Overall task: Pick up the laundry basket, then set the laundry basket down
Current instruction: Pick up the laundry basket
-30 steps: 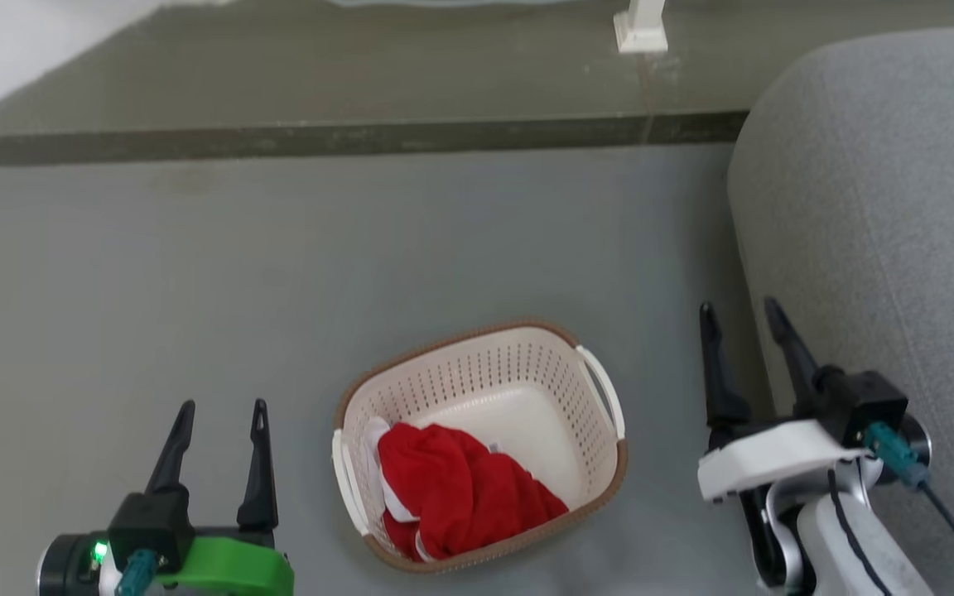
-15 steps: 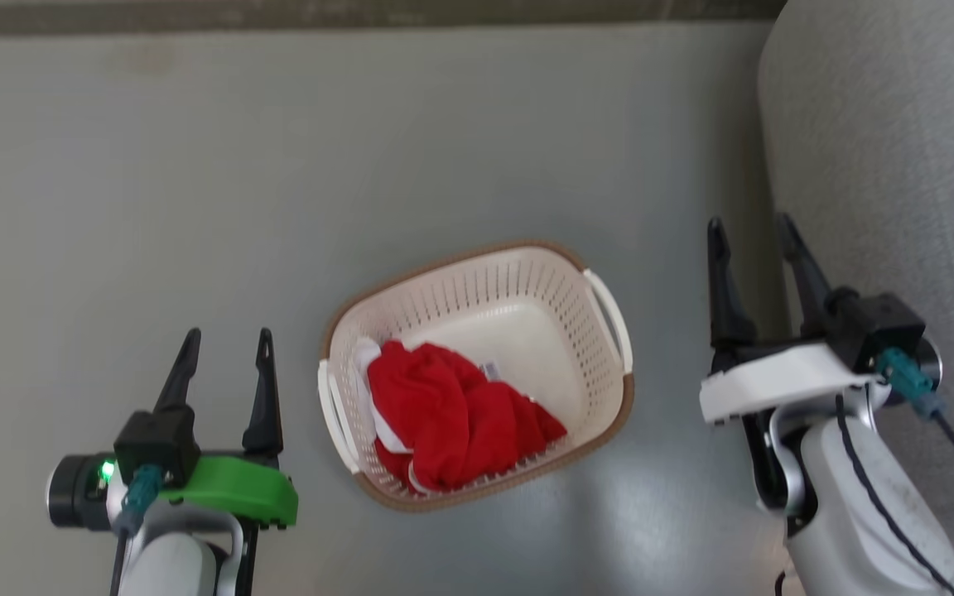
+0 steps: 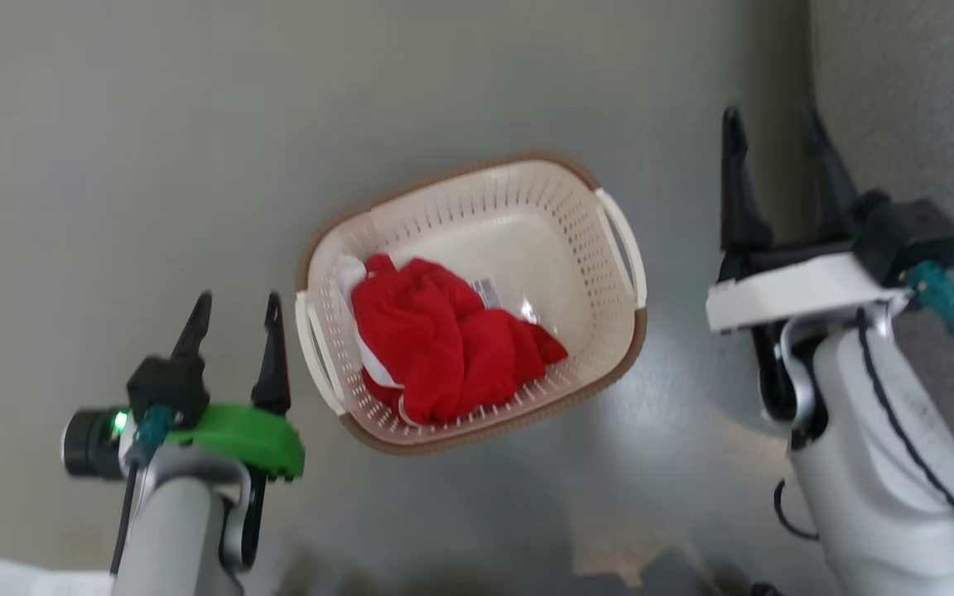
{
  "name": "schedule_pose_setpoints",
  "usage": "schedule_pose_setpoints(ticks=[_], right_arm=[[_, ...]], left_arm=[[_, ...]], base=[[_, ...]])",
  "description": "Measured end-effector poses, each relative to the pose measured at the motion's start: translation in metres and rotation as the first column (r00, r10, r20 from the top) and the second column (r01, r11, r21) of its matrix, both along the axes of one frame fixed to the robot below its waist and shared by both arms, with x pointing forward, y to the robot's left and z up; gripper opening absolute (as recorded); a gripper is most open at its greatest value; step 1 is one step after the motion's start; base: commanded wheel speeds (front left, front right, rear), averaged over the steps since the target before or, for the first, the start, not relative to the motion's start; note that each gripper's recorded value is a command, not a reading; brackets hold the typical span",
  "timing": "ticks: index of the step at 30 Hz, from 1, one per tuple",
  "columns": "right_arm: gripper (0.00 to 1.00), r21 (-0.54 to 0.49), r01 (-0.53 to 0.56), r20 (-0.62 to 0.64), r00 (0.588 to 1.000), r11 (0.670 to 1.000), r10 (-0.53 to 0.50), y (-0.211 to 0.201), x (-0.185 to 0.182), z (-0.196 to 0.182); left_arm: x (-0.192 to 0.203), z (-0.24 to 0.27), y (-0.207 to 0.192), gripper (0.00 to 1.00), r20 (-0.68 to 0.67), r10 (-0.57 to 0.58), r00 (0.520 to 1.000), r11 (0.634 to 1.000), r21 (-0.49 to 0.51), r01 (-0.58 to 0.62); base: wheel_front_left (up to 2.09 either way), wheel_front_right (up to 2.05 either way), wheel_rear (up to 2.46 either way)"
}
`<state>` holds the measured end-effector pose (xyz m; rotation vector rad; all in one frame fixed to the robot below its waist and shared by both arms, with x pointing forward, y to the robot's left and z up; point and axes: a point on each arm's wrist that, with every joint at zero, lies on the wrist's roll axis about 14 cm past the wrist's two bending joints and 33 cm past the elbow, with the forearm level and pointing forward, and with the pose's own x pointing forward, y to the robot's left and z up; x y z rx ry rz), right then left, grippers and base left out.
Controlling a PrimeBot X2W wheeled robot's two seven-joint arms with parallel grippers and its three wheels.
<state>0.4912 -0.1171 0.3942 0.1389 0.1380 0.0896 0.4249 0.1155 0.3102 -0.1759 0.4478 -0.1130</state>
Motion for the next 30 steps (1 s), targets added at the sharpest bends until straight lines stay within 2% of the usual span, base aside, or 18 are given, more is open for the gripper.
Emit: schedule_pose_setpoints(ticks=[10, 20, 30], right_arm=[[1.00, -0.002, 0.018, 0.022, 1.000, 1.000, -0.018, -0.007, 0.038, -0.021], [1.00, -0.010, 0.032, -0.037, 0.999, 0.999, -0.032, -0.012, 0.043, -0.057], [1.00, -0.005, 0.028, -0.044, 0.999, 1.000, -0.028, -0.011, 0.046, -0.064]], left_arm=[[0.022, -0.045, -0.022, 1.00, -0.067, -0.058, 0.996, 0.998, -0.034, 0.056], [0.001, -0.095, -0.026, 1.00, -0.213, -0.070, 0.975, 0.997, -0.044, 0.062], [-0.027, -0.121, -0.026, 1.00, -0.329, -0.067, 0.942, 0.997, -0.053, 0.052]], base=[[0.00, 0.00, 0.00], [0.00, 0.00, 0.00], [0.00, 0.00, 0.00]])
